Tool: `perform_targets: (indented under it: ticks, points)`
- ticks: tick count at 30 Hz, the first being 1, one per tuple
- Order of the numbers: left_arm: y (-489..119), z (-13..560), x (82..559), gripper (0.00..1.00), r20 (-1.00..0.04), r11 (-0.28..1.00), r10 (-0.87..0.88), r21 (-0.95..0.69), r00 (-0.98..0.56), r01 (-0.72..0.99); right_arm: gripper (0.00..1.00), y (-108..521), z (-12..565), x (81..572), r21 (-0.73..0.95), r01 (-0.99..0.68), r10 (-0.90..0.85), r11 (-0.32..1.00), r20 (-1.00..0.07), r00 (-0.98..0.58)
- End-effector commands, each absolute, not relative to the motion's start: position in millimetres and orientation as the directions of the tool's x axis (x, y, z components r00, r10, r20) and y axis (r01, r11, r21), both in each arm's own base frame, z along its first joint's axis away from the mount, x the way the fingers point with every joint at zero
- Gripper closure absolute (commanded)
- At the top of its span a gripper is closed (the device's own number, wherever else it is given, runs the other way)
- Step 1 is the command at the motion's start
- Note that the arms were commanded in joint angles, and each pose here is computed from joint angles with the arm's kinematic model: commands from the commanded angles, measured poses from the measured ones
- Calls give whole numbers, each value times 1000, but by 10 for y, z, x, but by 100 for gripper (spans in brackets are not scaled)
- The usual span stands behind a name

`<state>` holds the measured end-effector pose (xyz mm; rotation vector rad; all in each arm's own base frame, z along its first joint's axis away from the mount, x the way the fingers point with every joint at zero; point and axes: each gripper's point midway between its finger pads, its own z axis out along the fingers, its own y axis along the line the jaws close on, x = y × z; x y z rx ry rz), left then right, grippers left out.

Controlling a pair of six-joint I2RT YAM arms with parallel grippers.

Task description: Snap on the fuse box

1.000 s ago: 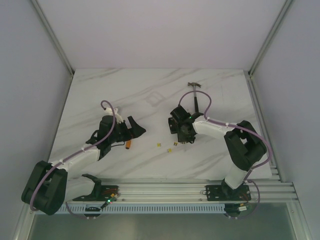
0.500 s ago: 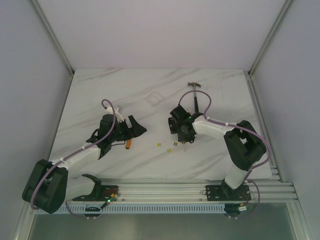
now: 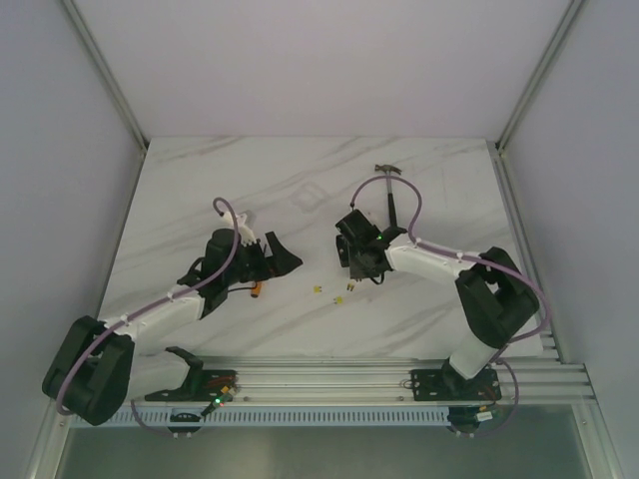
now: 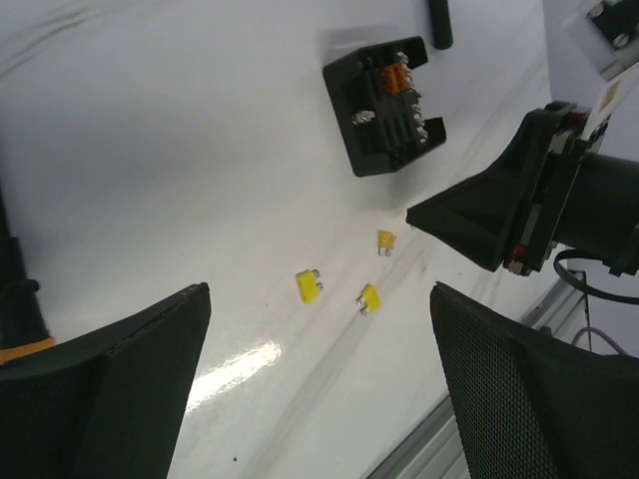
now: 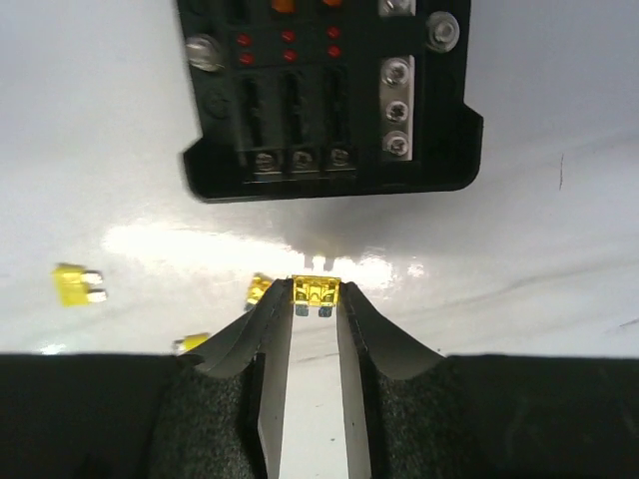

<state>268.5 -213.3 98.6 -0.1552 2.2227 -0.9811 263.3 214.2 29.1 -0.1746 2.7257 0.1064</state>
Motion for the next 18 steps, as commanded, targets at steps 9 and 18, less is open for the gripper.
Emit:
perform_targets:
  ticks: [9, 18]
  points:
    - [-2309, 1586, 2798, 8, -720, 644, -492, -679, -489, 352, 78, 2598, 1141, 2864, 317, -133, 116, 939, -657, -744]
    - [-2460, 1913, 2636, 33, -813, 670, -492, -582, -312, 460, 78, 2843, 1515, 2863, 464, -153, 249, 873, -692, -677]
